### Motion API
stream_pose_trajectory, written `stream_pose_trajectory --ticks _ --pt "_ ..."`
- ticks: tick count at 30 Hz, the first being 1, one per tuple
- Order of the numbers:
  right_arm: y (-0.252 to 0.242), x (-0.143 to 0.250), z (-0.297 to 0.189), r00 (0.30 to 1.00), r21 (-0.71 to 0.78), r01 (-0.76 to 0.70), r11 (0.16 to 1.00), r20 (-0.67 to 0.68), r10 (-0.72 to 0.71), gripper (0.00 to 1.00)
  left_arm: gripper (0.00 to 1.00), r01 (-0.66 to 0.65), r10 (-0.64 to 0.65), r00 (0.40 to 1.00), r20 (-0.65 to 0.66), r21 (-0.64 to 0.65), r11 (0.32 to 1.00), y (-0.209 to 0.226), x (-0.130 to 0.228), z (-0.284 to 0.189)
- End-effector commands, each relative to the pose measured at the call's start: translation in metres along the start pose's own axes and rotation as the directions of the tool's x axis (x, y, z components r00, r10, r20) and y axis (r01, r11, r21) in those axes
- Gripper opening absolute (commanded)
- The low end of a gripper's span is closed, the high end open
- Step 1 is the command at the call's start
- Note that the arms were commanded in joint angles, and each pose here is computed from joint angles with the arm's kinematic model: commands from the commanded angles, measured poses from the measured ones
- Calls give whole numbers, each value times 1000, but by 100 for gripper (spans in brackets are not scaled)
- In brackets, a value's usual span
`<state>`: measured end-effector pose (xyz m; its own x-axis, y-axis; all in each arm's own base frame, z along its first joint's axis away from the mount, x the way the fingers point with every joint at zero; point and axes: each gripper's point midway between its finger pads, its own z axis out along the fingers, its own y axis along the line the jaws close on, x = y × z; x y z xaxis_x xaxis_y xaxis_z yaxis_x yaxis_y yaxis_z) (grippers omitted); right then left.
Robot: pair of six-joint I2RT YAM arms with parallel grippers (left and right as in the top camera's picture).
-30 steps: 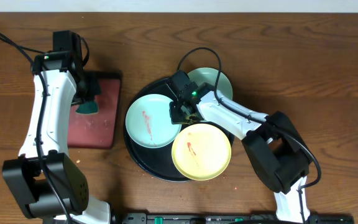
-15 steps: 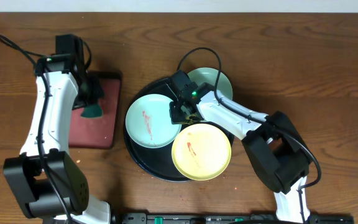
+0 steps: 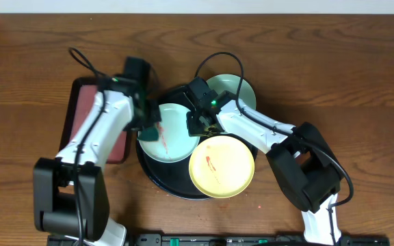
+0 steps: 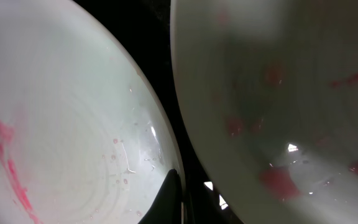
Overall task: Clean dirty plates on tray and stack at the side
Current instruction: 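Scrub the left mint plate with the sponge in the left gripper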
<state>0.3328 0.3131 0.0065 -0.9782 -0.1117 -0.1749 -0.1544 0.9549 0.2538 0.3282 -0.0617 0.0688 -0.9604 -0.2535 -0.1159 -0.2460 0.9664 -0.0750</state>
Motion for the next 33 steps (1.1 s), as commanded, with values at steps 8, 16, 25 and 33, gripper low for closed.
stream_pose_trajectory --ticks 8,16,25,33 --pt "3 4 9 999 -10 21 1000 -28 -22 1 7 52 -51 999 -13 25 998 -18 31 48" --pt "4 5 9 999 -16 22 1000 -32 -22 1 7 -82 95 994 -50 226 971 -68 46 44" --pt "4 5 9 999 -15 22 1000 -31 -22 1 7 -36 72 959 274 -136 990 -14 -22 39" --pt "4 5 9 999 -16 22 1000 -31 -23 1 7 -7 63 927 369 -151 988 -14 -43 32"
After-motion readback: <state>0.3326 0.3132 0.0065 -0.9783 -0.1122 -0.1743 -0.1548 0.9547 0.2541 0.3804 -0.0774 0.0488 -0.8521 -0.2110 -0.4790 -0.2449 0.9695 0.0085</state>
